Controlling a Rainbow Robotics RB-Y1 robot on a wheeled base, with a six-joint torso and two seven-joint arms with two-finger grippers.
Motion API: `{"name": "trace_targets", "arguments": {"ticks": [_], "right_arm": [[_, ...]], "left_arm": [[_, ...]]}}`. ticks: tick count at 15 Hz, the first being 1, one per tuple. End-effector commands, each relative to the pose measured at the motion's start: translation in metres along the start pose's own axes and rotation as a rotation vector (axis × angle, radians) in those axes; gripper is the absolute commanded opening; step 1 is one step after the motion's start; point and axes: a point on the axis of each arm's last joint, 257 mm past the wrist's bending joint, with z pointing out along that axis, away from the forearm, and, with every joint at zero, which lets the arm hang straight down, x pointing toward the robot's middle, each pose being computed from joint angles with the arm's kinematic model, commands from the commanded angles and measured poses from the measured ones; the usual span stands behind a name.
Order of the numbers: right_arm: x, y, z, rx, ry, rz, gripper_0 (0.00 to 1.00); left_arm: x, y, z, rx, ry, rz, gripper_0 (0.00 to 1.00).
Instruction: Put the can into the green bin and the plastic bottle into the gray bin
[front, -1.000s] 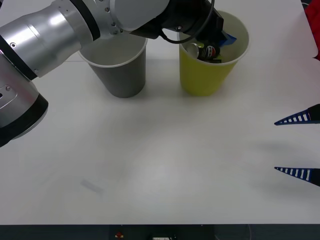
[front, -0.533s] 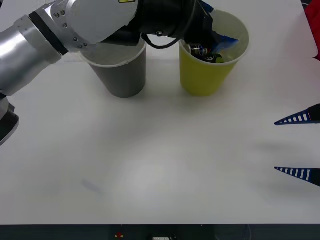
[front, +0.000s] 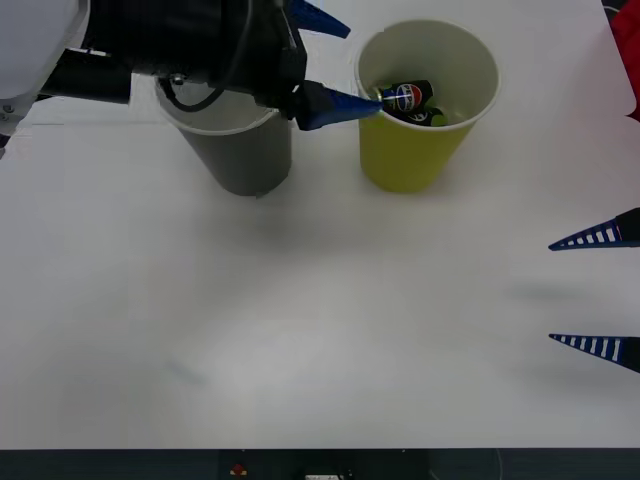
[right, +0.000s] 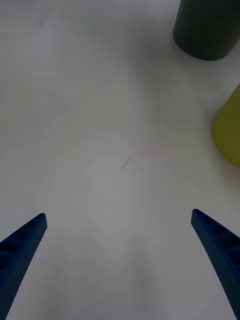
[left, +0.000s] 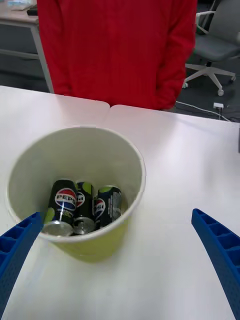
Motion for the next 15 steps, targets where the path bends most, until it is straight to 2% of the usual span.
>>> {"name": "trace_targets", "arguments": {"ticks": [1, 7, 10, 12, 15], "right_arm": [[0.0, 0.0, 0.0, 0.0, 0.0, 0.0, 1.0], [0.0, 0.0, 0.0, 0.0, 0.0, 0.0, 1.0], [0.0, 0.0, 0.0, 0.0, 0.0, 0.0, 1.0], [0.0, 0.0, 0.0, 0.0, 0.0, 0.0, 1.0], [0.0, 0.0, 0.0, 0.0, 0.0, 0.0, 1.0]], "left_arm": [[0.023, -0.02, -0.038, 0.013, 0.011, 0.004, 1.0], [0.095, -0.063, -0.107, 0.065, 0.076, 0.042, 1.0], [0.133, -0.081, -0.136, 0.07, 0.119, 0.073, 1.0], [0.158, -0.094, -0.158, 0.073, 0.148, 0.071, 1.0], [0.183, -0.107, -0.186, 0.07, 0.208, 0.096, 1.0]]}}
